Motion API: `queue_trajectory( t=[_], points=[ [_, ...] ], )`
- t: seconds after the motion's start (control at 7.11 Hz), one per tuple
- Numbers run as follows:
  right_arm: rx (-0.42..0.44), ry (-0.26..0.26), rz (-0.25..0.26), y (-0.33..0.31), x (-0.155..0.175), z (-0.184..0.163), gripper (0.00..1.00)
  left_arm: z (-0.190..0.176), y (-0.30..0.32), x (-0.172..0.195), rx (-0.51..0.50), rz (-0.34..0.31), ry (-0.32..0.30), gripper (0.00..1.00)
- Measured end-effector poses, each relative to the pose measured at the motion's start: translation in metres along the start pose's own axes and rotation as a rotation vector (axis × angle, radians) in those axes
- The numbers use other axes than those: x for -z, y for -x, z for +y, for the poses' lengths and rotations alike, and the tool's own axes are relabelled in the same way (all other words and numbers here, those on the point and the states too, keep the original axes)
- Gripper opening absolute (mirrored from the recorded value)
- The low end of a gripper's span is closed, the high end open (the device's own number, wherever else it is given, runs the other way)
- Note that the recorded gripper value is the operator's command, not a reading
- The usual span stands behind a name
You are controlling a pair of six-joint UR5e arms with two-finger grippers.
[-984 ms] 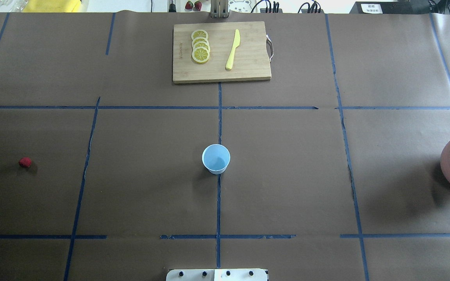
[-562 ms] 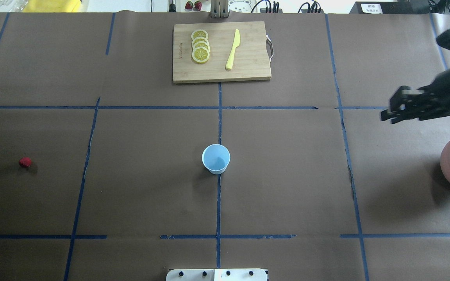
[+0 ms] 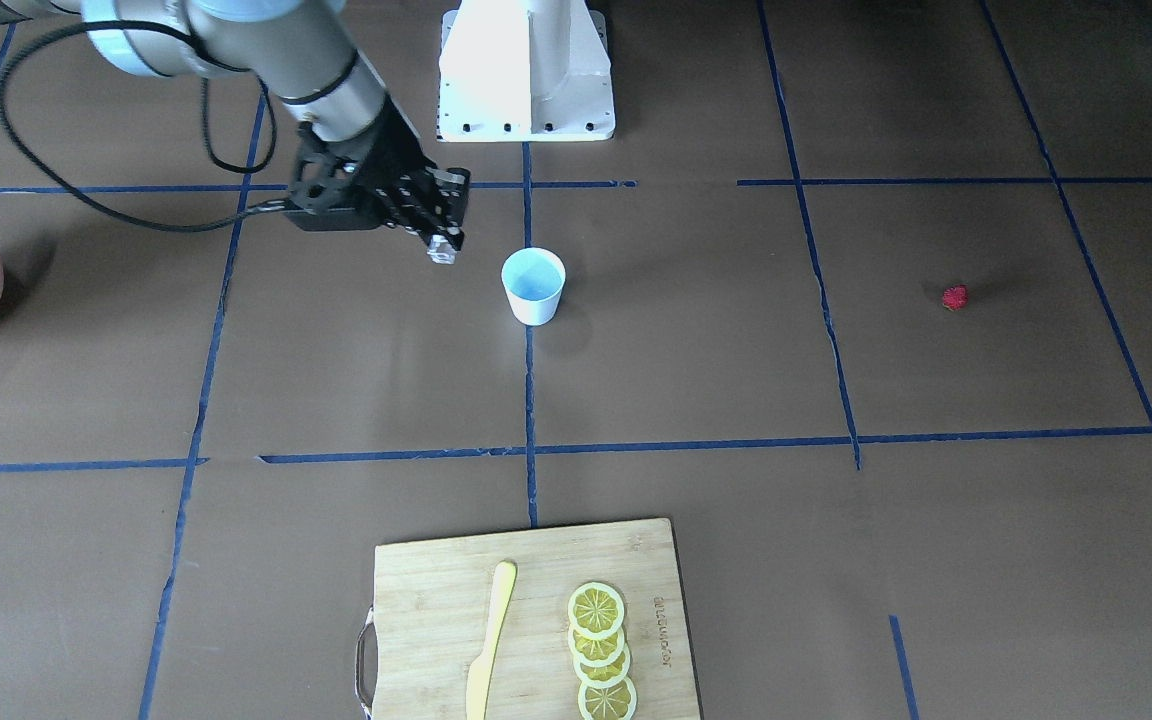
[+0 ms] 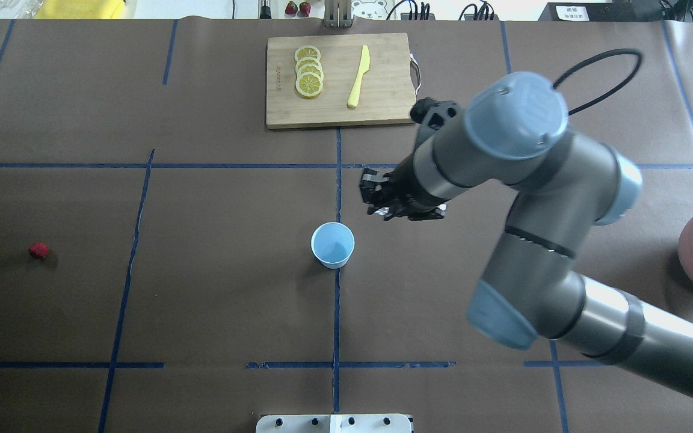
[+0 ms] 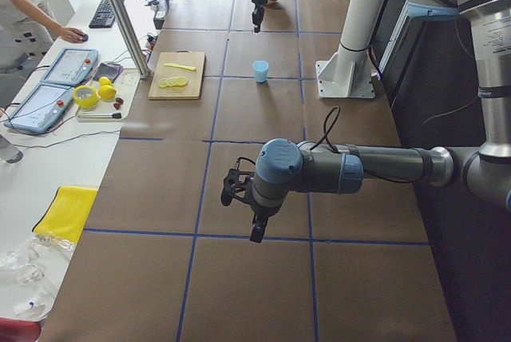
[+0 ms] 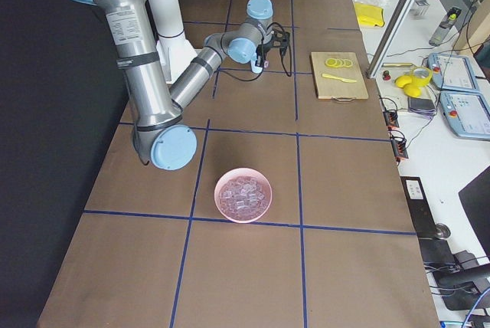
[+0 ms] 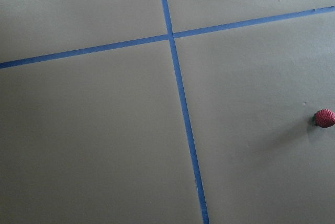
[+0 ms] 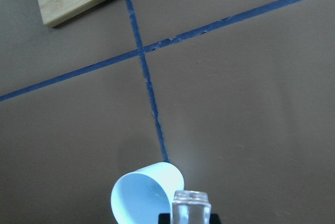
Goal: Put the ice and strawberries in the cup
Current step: 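Lift ice cubes from the pink bowl with the right gripper toward the cup, then open the right gripper above the light-blue cup to drop the ice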
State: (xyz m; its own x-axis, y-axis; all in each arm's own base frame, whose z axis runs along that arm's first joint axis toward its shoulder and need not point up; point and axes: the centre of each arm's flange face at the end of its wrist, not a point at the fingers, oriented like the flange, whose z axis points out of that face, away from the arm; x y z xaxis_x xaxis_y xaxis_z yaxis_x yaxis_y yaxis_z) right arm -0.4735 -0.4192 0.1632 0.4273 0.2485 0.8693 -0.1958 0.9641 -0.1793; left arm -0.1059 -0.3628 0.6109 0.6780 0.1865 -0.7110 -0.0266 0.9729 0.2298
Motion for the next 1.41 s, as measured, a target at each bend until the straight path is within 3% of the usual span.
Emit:
queue_trajectory(
  t=[0.28, 0.56, 0.84, 1.12, 1.27, 1.41],
  points=[
    [-0.003, -0.027, 0.021, 0.047, -0.046, 0.023, 0.06, -0.001, -0.004, 0.002, -0.004, 0.019, -0.007, 1.0],
    [0.0, -0.034, 0.037, 0.05, -0.061, 0.029, 0.08, -0.001, -0.006, 0.003, -0.006, 0.025, -0.011, 1.0],
    [0.0, -0.028, 0.056, 0.042, -0.07, 0.032, 0.36, -0.001, -0.006, 0.003, -0.007, 0.028, -0.012, 1.0],
    [-0.006, -0.023, 0.073, 0.033, -0.078, 0.034, 0.75, -0.001, -0.008, 0.004, -0.006, 0.037, -0.015, 1.0],
    [-0.006, -0.02, 0.076, 0.032, -0.08, 0.037, 0.83, -0.002, -0.009, 0.004, -0.008, 0.039, -0.016, 1.0],
    [-0.007, -0.018, 0.076, 0.032, -0.08, 0.038, 0.83, -0.002, -0.009, 0.005, -0.009, 0.039, -0.018, 1.0]
  ],
)
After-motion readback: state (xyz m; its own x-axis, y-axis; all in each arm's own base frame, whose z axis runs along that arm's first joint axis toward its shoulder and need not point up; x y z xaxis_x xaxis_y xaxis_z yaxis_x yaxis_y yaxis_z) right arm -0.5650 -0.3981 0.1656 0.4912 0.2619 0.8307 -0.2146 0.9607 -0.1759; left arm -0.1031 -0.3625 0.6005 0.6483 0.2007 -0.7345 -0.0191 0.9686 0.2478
